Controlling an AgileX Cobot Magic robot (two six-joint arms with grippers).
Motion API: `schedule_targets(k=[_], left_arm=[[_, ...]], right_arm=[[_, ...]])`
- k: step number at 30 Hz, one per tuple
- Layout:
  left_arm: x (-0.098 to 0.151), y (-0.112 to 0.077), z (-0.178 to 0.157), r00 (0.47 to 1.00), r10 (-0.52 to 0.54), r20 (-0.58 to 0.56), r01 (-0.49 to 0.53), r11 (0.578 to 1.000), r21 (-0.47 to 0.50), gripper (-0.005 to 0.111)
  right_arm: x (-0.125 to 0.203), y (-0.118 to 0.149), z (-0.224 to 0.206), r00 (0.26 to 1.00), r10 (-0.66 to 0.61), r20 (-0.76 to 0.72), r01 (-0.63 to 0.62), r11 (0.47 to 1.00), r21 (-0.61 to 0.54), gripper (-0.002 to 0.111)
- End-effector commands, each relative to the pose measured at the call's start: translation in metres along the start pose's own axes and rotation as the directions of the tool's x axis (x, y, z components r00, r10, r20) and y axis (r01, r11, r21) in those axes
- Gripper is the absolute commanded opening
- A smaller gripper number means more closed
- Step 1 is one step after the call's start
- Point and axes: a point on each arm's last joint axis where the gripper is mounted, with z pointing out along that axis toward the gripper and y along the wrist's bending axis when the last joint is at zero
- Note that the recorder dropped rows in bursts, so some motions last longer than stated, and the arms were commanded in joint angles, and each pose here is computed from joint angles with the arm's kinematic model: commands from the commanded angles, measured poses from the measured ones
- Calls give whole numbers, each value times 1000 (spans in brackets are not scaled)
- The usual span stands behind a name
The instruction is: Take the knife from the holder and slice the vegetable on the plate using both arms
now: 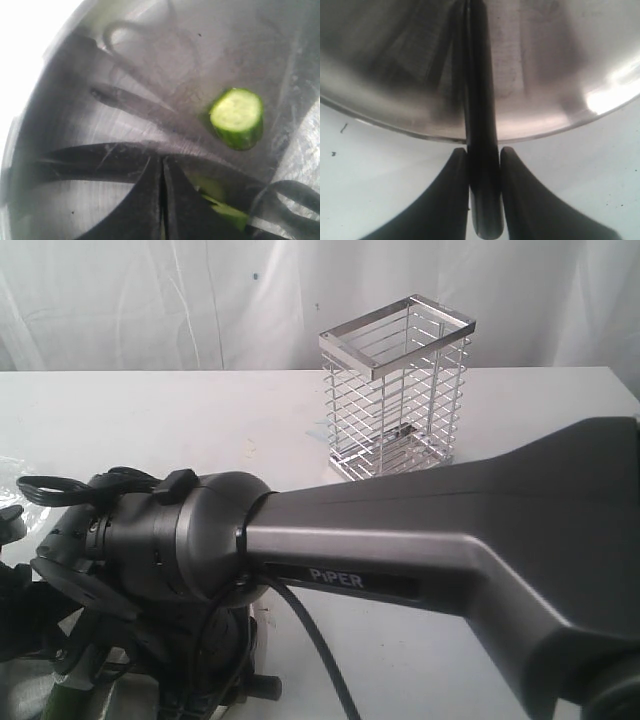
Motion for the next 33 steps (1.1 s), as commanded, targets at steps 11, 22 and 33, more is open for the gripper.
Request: schedule_targets(k=[11, 22, 33], left_arm=[[8, 3, 3, 998, 0, -65, 0, 1000, -7, 0], [8, 2, 2, 998, -6, -62, 5, 1000, -3, 0], [8, 1, 1, 998, -15, -57, 15, 1000, 2, 0]], right_arm=[[1, -3, -6, 999, 35, 12, -35, 999, 12, 0], [10, -1, 3, 999, 22, -32, -22, 1000, 16, 0], [28, -5, -7, 999, -1, -43, 4, 997, 73, 0]])
